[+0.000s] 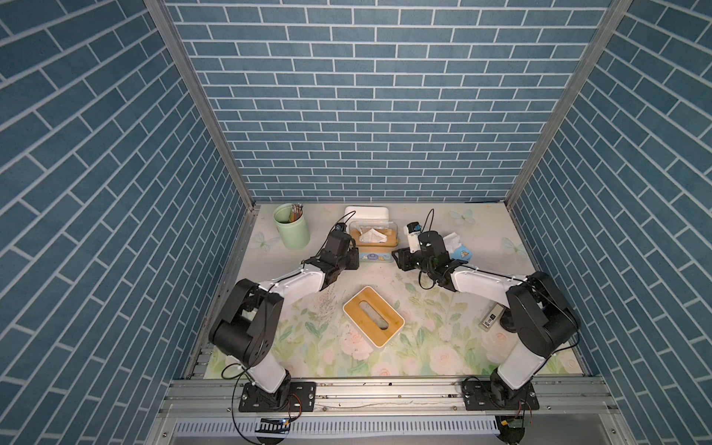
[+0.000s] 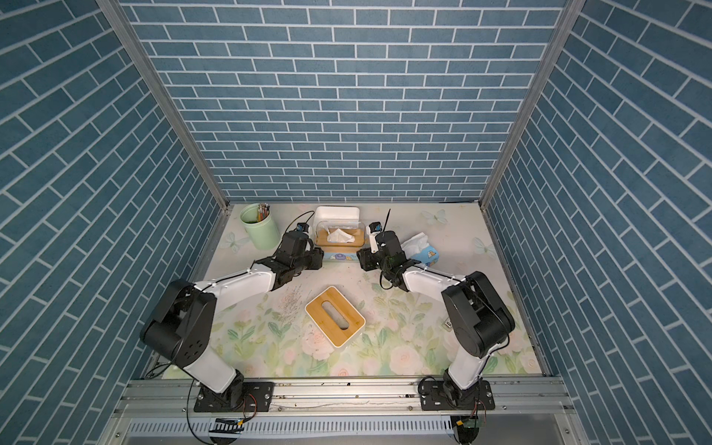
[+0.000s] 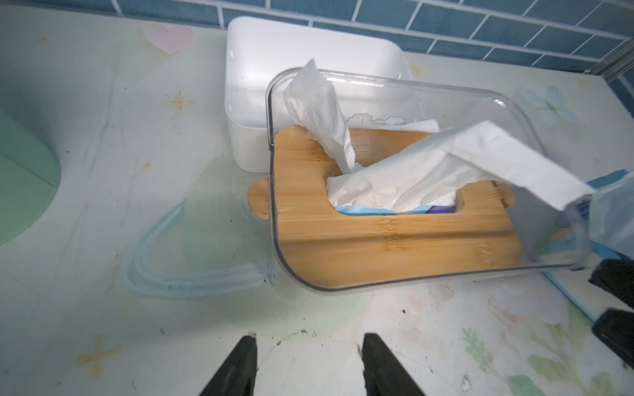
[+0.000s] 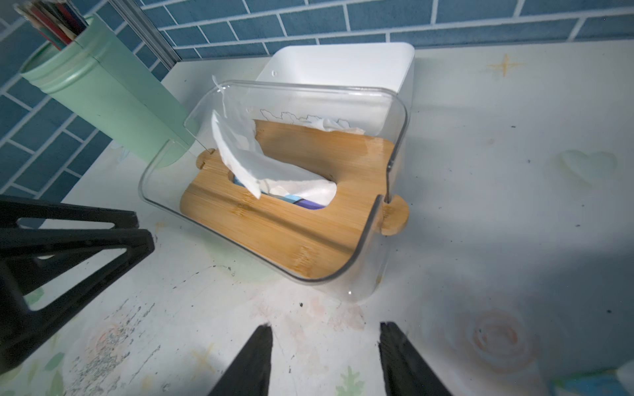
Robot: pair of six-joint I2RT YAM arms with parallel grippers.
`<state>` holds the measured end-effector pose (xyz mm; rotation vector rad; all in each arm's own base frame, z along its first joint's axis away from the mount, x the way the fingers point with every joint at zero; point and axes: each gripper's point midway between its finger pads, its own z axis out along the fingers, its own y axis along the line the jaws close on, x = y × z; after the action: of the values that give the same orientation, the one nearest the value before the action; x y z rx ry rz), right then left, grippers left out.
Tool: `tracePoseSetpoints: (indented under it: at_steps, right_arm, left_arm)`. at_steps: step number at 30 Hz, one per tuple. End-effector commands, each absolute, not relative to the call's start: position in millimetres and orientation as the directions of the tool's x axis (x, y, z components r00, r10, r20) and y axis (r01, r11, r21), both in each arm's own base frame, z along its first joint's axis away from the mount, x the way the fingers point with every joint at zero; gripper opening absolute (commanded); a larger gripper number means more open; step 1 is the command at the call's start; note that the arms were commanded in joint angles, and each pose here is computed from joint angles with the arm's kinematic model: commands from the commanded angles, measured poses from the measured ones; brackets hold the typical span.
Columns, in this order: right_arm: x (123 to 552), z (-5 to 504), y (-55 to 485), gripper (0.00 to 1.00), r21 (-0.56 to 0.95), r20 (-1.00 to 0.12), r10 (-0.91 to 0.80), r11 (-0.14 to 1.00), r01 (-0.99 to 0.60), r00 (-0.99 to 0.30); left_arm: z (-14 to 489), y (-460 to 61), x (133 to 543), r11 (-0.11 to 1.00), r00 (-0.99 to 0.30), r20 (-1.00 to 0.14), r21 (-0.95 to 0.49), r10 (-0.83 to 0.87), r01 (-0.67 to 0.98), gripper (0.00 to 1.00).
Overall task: Put the tissue paper into the tissue box
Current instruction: Move the tissue box to the center of the board.
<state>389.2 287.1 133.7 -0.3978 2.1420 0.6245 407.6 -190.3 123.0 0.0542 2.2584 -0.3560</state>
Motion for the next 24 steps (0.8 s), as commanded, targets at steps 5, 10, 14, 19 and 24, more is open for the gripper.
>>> tracePoseSetpoints:
  at_steps: [5, 10, 14, 19, 24]
  right_arm:
    - [424.8, 167.9, 284.0, 0.61, 0.278, -0.839, -0.025, 0.839, -0.468, -0.543]
    - [459.0, 146.5, 285.9, 0.63, 0.281, -0.790, -0.052, 0.855, -0.436, -0.611]
    - [476.5, 129.7, 291.1, 0.63, 0.285, -0.761, -0.062, 0.862, -0.419, -0.646]
    - [484.8, 112.7, 295.5, 0.60, 0.299, -0.734, -0.066, 0.862, -0.409, -0.676]
    - [492.2, 106.2, 291.9, 0.56, 0.287, -0.720, -0.068, 0.877, -0.386, -0.691]
  left_arm:
    - [173.6, -163.7, 432.6, 0.932, -0.582, -0.784, -0.342, -0.215, 0.117, 0.58]
    - [189.3, -152.1, 460.7, 0.933, -0.544, -0.798, -0.352, -0.259, 0.072, 0.63]
    - [195.0, -140.3, 485.2, 0.941, -0.517, -0.810, -0.338, -0.276, 0.027, 0.66]
    - [192.3, -131.2, 515.3, 0.961, -0.508, -0.825, -0.276, -0.247, -0.019, 0.66]
    - [184.3, -128.0, 535.9, 0.970, -0.506, -0.832, -0.241, -0.227, -0.038, 0.67]
